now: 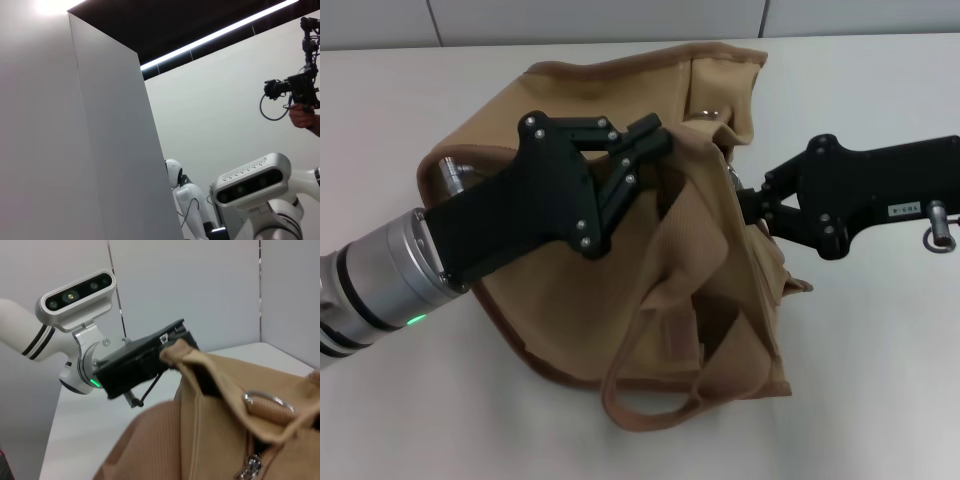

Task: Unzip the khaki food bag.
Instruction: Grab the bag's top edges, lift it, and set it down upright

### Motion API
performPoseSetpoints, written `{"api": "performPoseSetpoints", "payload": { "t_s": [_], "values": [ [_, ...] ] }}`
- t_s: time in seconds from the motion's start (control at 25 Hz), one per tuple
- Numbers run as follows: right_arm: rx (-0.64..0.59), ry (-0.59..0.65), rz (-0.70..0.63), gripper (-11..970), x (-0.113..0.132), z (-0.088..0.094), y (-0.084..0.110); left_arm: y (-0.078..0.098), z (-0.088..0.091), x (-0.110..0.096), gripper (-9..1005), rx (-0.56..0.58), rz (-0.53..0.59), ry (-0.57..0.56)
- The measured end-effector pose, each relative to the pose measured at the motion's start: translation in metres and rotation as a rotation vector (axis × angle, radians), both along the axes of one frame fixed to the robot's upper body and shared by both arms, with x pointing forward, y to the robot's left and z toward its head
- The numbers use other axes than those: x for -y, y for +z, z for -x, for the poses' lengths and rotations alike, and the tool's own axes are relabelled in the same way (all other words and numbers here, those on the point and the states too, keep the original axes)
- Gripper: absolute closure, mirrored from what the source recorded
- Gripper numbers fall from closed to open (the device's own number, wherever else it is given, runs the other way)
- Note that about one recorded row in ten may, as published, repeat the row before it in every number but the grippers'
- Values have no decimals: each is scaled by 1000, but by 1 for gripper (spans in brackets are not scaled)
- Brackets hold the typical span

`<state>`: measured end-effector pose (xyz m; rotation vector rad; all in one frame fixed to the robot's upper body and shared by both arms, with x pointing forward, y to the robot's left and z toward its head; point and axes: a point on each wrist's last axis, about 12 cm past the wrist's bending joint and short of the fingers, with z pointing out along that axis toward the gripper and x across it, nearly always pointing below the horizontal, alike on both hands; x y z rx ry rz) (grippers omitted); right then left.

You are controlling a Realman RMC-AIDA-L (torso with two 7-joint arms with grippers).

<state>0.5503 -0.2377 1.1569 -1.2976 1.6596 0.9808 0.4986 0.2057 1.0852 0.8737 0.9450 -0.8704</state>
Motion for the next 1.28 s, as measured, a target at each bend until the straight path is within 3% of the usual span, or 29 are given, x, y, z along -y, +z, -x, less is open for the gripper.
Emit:
{"api": "performPoseSetpoints", "payload": {
  "t_s": [0.52, 0.96, 1.28],
  "values": [
    [-44, -25, 18, 963, 14, 7, -9, 1, 1, -6, 966, -11, 46, 45],
    [-160, -53, 60, 961, 41, 17, -29, 0, 0, -22, 965, -38, 126, 177],
    [-132, -193, -81, 917, 56, 10, -21, 1, -2, -12, 966, -36, 107, 123]
  ]
}}
